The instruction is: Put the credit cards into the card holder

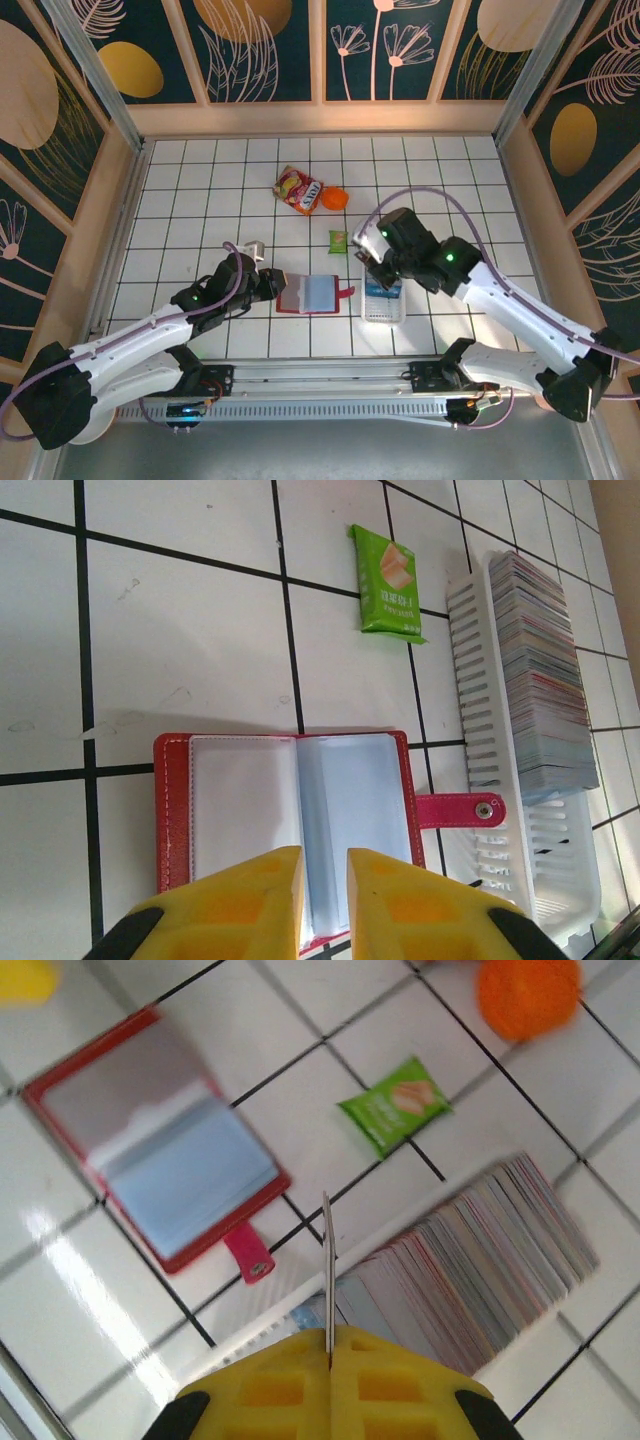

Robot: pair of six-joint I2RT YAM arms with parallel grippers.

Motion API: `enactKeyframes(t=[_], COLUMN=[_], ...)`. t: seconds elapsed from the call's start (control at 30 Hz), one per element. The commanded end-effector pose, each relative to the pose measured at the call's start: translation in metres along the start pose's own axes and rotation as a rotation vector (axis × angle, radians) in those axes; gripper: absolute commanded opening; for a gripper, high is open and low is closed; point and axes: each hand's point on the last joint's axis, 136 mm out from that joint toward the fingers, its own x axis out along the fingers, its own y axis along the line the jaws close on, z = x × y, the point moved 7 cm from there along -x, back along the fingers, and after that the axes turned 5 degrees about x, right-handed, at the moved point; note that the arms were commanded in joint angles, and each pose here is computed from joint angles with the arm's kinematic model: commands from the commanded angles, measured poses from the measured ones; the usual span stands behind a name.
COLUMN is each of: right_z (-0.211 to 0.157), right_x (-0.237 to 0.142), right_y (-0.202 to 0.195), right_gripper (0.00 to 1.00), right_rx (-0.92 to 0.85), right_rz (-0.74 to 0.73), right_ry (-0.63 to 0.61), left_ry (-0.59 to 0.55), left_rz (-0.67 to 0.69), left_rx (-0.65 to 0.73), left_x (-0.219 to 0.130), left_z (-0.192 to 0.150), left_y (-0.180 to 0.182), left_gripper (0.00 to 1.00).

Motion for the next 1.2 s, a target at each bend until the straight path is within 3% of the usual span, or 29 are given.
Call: enactKeyframes(t=[0.0, 0.1, 0.23, 0.33, 0.5, 0.6, 0.67, 0.8, 0.93, 1.17], right_z=[0.011, 0.009, -0.002, 0.004, 0.008, -0.023, -0.051, -0.071, -0.072, -0.083], right_x=[-0.011, -0.015, -0.015, -0.02, -0.027, -0.023, -0.014, 0.012, 0.03, 0.057], right_y=[-0.016, -0.016, -0.019, -0.024, -0.006, 0.005, 0.007, 0.009, 0.016, 0.007], right_gripper=[0.0, 0.0, 0.0, 0.0, 0.0, 0.0, 0.0, 0.0, 0.0, 0.0], right_rx=[0.493, 0.674, 0.55, 0.277, -0.28, -0.679, -0.835, -0.816, -0.774, -0.792], right_rz=[-0.112, -0.091, -0.144, -0.184, -0.035, 0.08, 0.156, 0.268, 0.35, 0.301], right_ry=[-0.008, -0.023, 0.006, -0.03, -0.125, -0.03, 0.072, 0.165, 0.179, 0.292], left_ry=[0.015, 0.022, 0.034, 0.037, 0.035, 0.027, 0.023, 0.02, 0.028, 0.039], left_rz=[-0.027, -0.022, -0.021, -0.008, 0.0, 0.014, 0.02, 0.031, 0.04, 0.042], left_rx=[0.004, 0.002, 0.012, 0.018, 0.021, 0.025, 0.029, 0.032, 0.037, 0.036], left_x=[-0.001, 0.0, 0.001, 0.003, 0.004, 0.004, 0.004, 0.005, 0.006, 0.01], left_z=[0.002, 0.0, -0.001, -0.002, -0.001, 0.0, 0.0, -0.001, -0.002, -0.005], left_y=[-0.007, -0.005, -0.005, -0.003, -0.003, -0.001, 0.0, 0.002, 0.003, 0.005], left_gripper=[0.17, 0.15, 0.12, 0.12, 0.12, 0.12, 0.12, 0.13, 0.13, 0.13])
